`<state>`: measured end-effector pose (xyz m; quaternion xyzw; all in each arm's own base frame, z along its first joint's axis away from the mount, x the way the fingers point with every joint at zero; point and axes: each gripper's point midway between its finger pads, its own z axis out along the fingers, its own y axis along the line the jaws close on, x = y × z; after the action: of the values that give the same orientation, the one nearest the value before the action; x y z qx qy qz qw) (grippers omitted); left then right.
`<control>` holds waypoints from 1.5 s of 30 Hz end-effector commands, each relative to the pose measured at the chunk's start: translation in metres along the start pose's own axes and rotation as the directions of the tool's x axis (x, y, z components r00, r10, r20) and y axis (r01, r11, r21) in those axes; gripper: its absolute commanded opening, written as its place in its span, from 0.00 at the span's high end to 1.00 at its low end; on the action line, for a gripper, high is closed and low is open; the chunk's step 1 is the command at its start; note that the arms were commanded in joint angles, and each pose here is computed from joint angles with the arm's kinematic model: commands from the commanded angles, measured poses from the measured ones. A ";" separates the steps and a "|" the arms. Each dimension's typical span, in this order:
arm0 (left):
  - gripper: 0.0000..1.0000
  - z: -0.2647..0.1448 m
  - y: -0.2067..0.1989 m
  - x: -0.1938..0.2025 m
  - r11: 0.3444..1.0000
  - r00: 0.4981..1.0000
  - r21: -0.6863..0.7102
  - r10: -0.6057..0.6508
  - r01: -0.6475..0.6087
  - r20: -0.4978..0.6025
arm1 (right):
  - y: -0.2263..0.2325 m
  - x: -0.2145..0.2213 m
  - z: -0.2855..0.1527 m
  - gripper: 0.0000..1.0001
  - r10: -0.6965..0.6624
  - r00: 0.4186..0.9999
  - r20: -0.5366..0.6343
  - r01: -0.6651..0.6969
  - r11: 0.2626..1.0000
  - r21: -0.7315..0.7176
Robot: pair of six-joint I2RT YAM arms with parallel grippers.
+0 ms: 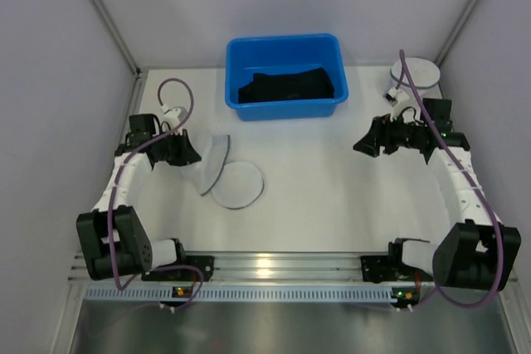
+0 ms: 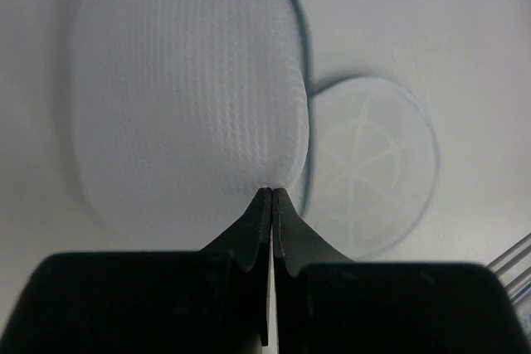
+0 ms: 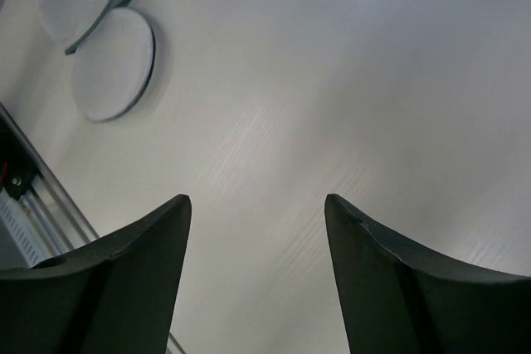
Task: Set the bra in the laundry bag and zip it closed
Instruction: Move the laundry bag to the center of the board, then open the laundry bag at the center of the board.
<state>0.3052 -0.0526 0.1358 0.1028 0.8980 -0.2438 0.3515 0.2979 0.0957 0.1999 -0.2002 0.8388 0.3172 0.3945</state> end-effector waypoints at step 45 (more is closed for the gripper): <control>1.00 0.017 -0.074 0.016 0.922 0.997 0.380 -0.077 0.077 -0.016 | 0.110 0.107 0.184 0.37 0.478 0.858 -0.191 -0.507 0.846 -0.163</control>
<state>0.2691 -0.1247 0.1340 0.1071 0.8457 -0.4341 0.2912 0.2769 0.2737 0.0484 -0.0132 0.8746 0.4373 0.2090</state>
